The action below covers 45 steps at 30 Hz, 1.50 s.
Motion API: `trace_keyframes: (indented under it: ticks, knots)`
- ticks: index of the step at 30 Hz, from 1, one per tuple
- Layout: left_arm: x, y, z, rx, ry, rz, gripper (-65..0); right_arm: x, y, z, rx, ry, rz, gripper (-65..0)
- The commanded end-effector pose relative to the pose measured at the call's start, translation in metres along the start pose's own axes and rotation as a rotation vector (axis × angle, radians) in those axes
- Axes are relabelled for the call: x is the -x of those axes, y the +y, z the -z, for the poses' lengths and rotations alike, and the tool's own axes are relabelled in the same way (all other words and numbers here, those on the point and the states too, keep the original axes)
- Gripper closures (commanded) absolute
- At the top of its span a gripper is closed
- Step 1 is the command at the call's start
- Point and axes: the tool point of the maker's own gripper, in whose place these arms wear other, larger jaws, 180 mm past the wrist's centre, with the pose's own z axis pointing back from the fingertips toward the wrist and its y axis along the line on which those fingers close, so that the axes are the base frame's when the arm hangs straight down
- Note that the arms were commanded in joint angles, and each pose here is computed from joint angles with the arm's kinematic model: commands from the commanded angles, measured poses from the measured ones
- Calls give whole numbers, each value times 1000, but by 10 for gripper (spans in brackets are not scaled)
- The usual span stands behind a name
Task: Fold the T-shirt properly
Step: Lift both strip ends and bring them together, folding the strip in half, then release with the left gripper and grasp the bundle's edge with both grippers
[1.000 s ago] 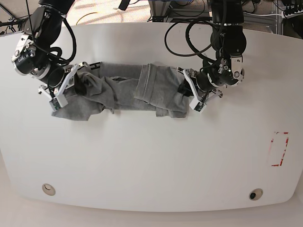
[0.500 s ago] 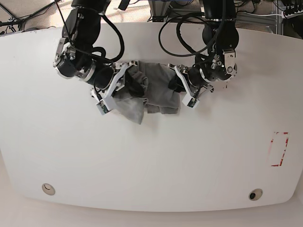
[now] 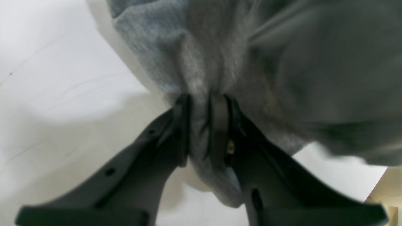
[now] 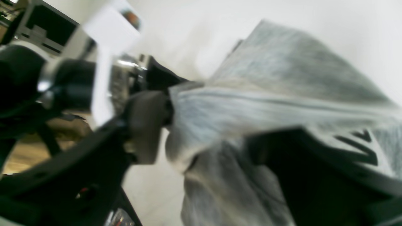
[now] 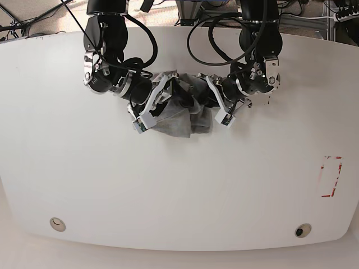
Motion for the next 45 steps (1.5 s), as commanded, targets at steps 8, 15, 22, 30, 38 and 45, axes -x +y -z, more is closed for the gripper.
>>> trace_keyframes:
  ticks: [8, 15, 22, 30, 38, 45]
  knots:
    - [5, 28, -20, -60, 4, 5, -251, -27, 21, -9, -39, -75, -98, -579]
    - [-16, 82, -65, -202, -140, -103, -258, -23, 22, -14, -38, -54, -129, -525]
    - [-18, 137, -133, -306, -246, -173, -251, 4, 42, -6, -103, 25, -136, -447]
    - [-11, 166, -191, -356, -319, -203, -251, 33, 77, 21, -220, 126, -171, -445]
    - [17, 188, -228, -454, -260, -202, -251, 44, 85, 55, -263, 176, -168, -444]
    - [30, 189, -234, -476, -230, -209, -251, 11, 105, 107, -331, 155, -146, -444]
